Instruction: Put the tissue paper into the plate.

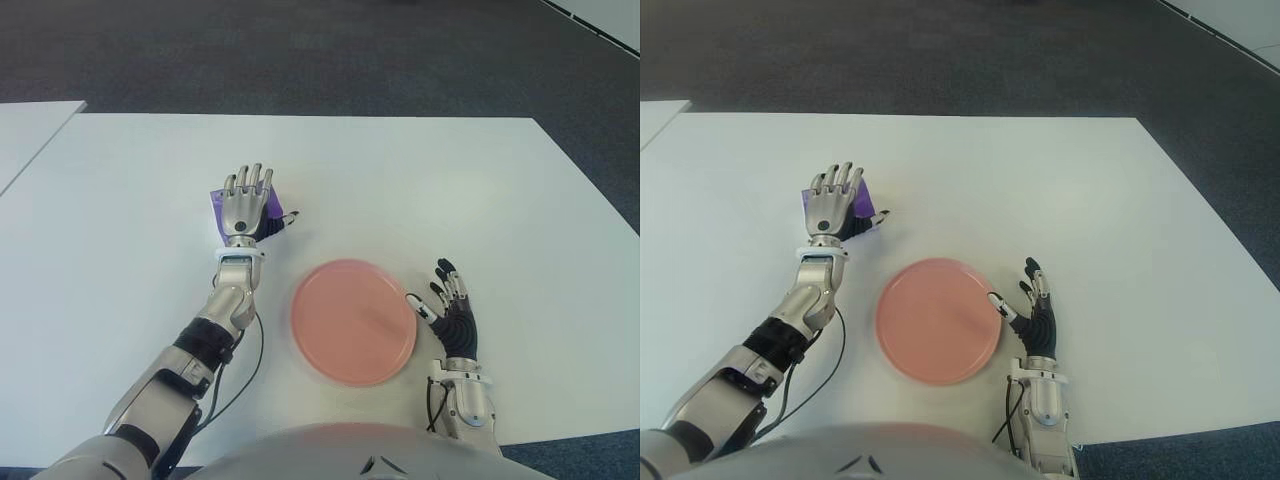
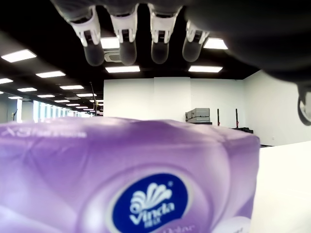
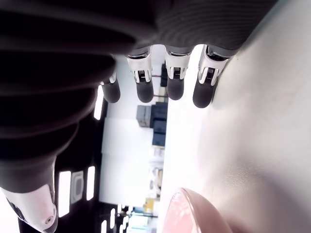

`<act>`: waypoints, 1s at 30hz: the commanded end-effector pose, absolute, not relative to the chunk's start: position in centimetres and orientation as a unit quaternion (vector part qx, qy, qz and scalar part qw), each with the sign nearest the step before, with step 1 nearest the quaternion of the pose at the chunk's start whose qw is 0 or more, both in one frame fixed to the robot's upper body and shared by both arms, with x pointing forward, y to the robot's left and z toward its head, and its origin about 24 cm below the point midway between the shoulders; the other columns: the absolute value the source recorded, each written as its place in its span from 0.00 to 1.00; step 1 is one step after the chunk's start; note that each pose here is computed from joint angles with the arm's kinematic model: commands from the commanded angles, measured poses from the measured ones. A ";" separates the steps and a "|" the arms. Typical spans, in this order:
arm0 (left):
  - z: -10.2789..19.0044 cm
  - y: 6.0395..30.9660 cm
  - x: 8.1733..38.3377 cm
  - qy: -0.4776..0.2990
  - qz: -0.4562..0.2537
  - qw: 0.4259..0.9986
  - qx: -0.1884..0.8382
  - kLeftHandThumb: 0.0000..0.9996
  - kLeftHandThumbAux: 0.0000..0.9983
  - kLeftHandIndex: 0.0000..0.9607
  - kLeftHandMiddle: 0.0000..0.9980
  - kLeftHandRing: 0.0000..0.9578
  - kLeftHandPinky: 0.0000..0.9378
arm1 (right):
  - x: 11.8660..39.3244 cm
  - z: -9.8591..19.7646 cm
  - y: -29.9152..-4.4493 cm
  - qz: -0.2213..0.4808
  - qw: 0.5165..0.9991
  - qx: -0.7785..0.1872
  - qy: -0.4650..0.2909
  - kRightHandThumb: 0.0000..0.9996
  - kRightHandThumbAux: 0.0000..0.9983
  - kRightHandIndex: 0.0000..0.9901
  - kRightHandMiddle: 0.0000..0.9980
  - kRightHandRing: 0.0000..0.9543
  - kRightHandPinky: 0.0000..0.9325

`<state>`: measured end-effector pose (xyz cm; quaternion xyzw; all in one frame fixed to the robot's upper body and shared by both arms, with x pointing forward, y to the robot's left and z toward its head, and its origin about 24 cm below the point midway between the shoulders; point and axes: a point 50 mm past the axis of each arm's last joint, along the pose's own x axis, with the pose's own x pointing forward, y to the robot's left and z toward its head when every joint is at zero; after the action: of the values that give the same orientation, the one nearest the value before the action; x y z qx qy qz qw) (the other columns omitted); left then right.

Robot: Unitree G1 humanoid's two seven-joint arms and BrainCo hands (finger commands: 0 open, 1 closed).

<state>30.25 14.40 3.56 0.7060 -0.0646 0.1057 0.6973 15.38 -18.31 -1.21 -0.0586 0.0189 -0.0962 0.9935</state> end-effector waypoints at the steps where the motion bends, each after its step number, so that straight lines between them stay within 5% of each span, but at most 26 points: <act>1: 3.2 14.4 30.3 -0.058 0.102 0.697 0.708 0.16 0.27 0.07 0.00 0.00 0.00 | 14.2 -3.2 -18.5 -0.102 0.990 -0.055 0.080 0.10 0.67 0.02 0.06 0.03 0.00; 30: 2.5 15.8 30.6 -0.026 0.098 0.707 0.700 0.14 0.31 0.09 0.01 0.00 0.02 | 14.0 -3.4 -19.1 -0.106 0.989 -0.055 0.088 0.10 0.65 0.02 0.06 0.03 0.00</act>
<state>30.68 15.58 3.06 0.7007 -0.0535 0.1014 0.7042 15.45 -18.71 -1.19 -0.0604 0.0117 -0.0982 0.9933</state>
